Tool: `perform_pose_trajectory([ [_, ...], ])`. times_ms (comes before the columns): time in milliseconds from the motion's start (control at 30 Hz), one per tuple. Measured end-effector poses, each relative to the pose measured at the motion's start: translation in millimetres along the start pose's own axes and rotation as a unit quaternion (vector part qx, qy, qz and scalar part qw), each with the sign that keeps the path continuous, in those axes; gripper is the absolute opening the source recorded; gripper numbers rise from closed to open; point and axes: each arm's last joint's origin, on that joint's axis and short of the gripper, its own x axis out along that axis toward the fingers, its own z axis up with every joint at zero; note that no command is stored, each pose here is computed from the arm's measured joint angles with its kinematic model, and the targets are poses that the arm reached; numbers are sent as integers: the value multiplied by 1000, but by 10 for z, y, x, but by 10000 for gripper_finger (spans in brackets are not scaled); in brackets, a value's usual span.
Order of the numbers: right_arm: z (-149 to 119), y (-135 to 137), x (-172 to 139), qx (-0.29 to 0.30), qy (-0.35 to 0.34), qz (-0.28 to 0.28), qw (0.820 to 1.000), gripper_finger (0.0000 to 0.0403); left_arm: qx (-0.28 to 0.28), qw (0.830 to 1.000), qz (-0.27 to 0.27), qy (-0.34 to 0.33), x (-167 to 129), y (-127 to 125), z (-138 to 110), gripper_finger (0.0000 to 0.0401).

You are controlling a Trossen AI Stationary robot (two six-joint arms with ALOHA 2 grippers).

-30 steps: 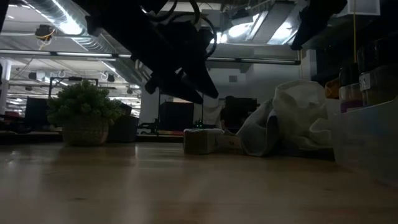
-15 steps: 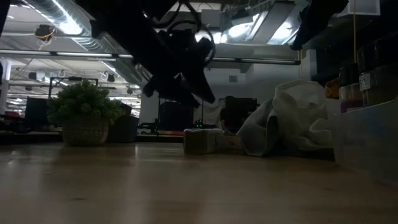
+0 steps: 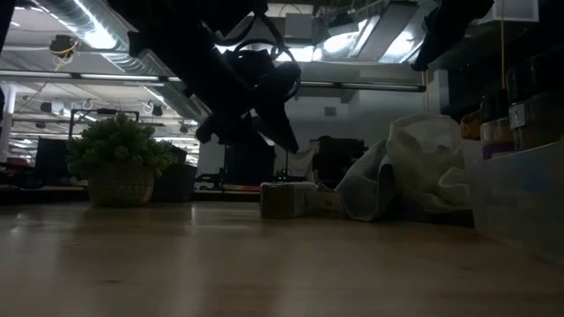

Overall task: Sort spices by type
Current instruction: Put the white seasoning bottle into the green bin

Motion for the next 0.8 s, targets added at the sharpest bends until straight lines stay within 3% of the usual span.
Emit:
perform_pose_trajectory([
  [800,4,3,1,1,-2,1,1000,260,10,1000,11,22,180,-43,-265,210],
])
